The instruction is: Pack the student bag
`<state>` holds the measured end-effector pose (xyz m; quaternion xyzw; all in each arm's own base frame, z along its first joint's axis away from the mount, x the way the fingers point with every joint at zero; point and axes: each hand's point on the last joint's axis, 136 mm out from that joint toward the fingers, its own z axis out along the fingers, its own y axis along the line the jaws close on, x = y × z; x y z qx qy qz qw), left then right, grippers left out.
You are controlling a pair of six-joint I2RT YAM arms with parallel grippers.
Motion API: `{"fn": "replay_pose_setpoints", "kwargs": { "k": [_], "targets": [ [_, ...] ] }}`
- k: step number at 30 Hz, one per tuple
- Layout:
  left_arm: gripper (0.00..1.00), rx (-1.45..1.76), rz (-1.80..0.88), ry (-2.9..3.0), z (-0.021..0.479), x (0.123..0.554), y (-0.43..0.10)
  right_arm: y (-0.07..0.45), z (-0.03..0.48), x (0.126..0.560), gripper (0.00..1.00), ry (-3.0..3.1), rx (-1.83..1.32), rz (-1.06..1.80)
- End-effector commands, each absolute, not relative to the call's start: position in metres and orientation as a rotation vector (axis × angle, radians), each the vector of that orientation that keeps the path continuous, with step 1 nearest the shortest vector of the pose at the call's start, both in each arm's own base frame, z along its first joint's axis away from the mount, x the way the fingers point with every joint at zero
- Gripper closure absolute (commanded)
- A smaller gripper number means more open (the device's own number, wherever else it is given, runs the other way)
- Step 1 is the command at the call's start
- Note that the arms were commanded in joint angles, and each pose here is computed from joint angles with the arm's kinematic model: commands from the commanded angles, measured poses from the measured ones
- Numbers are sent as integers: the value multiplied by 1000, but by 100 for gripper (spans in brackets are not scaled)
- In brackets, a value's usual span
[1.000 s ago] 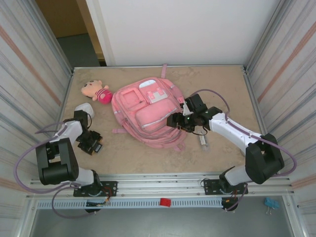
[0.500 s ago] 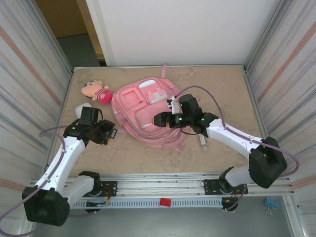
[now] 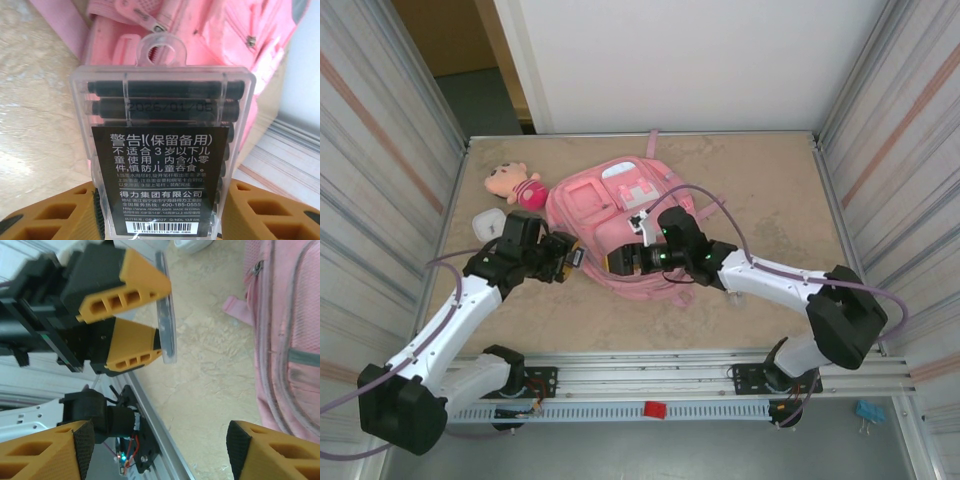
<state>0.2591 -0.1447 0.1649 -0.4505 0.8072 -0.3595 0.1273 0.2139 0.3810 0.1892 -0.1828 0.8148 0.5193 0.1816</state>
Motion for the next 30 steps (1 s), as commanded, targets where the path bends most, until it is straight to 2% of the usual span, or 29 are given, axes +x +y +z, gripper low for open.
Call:
{"fn": "replay_pose_setpoints", "kwargs": {
  "k": [1,7,14,18,23,26,30],
  "targets": [
    [50,-1311,-1170,2296,181,267,-158,397,191,212,30,2270,-552,1469],
    [49,-1300,-1242,2285,189,268,-171,417,191,219,33,2227,-583,1446],
    [49,-1282,-1270,2296,190,264,-183,429,191,234,41,2186,-569,1417],
    [49,-1272,-1284,2302,192,263,-188,426,190,246,54,2183,-531,1367],
    [49,-1244,-1298,2318,193,260,-197,414,192,257,78,2162,-487,1337],
    [40,-1191,-1277,2355,193,258,-203,403,196,260,88,2155,-466,1338],
    [22,-984,-1115,2417,201,260,-199,368,203,266,91,2154,-375,1339]
  ]
}}
